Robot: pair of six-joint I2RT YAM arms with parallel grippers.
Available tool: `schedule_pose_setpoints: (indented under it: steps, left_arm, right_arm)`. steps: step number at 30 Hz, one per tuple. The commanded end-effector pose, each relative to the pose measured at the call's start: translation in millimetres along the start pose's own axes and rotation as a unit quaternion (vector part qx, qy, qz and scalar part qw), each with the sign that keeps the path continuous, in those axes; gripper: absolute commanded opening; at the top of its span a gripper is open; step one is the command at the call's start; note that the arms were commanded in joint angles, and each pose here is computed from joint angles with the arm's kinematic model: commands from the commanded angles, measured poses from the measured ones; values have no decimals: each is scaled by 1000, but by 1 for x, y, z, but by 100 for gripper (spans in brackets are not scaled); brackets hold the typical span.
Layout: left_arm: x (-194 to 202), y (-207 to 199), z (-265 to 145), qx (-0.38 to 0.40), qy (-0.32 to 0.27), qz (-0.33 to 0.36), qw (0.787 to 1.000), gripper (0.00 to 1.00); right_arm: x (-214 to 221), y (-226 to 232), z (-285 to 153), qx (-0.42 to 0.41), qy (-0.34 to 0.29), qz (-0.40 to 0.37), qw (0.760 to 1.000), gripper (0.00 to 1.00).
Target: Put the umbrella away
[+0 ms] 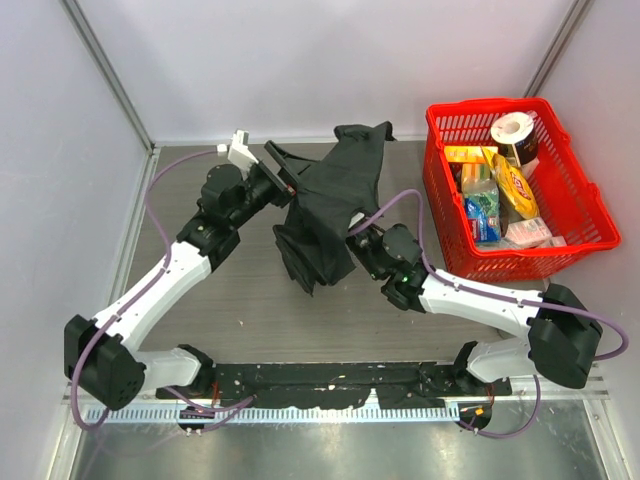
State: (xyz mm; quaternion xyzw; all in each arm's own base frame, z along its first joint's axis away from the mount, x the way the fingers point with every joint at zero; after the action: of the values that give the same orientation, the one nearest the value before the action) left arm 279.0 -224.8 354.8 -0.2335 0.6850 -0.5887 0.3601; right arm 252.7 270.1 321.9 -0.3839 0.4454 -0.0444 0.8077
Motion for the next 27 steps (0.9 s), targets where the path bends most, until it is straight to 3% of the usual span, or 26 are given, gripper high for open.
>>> schedule_pose_setpoints:
  steps: [1, 3, 11, 14, 15, 16, 18, 19, 21, 27]
  left_arm:
    - [10, -25, 11, 109, 47, -23, 993, 99]
    - [15, -25, 14, 129, 64, -42, 989, 91]
    - [13, -28, 12, 141, 52, -36, 988, 21]
    - [7, -29, 9, 141, 39, -14, 989, 3]
    - [2, -29, 6, 141, 30, -7, 990, 0]
    - [-3, -29, 5, 140, 22, -1, 990, 0]
    - [-15, -28, 0, 137, 5, 25, 990, 0]
    - [-24, -27, -3, 133, -4, 36, 990, 0]
    - [-40, -27, -7, 129, -19, 61, 990, 0]
    - [-70, -35, -16, 130, -31, 96, 986, 0]
  right_arm:
    - [-40, -32, 9, 61, -72, 46, 994, 1]
    - [-38, -29, 10, 60, -70, 50, 994, 1]
    - [-35, -22, 18, 63, -60, 75, 993, 1]
    - [-26, -19, 15, 60, -21, 79, 995, 4]
    - [-25, -20, 13, 60, -12, 82, 995, 8]
    - [-19, -19, 8, 53, 14, 89, 995, 28]
    - [-9, -16, -4, 39, 66, 102, 992, 48]
    - [-5, -13, -11, 30, 80, 112, 990, 50]
    - [4, -8, -33, 18, 99, 141, 985, 73]
    - [29, 8, -92, -43, 183, 207, 960, 79]
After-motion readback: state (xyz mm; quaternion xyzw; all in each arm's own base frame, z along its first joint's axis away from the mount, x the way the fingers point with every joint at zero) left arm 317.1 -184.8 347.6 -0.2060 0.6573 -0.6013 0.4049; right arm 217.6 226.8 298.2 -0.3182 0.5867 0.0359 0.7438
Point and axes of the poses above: each gripper's point midway between its finger pads, its own z axis out along the fingers, its own y axis along the line the jaws close on, x = y × z, the point moved 7 cm from there along -z, back along the fingers, and after that the axes turned 15 degrees about -z, right-handed, at the moved point
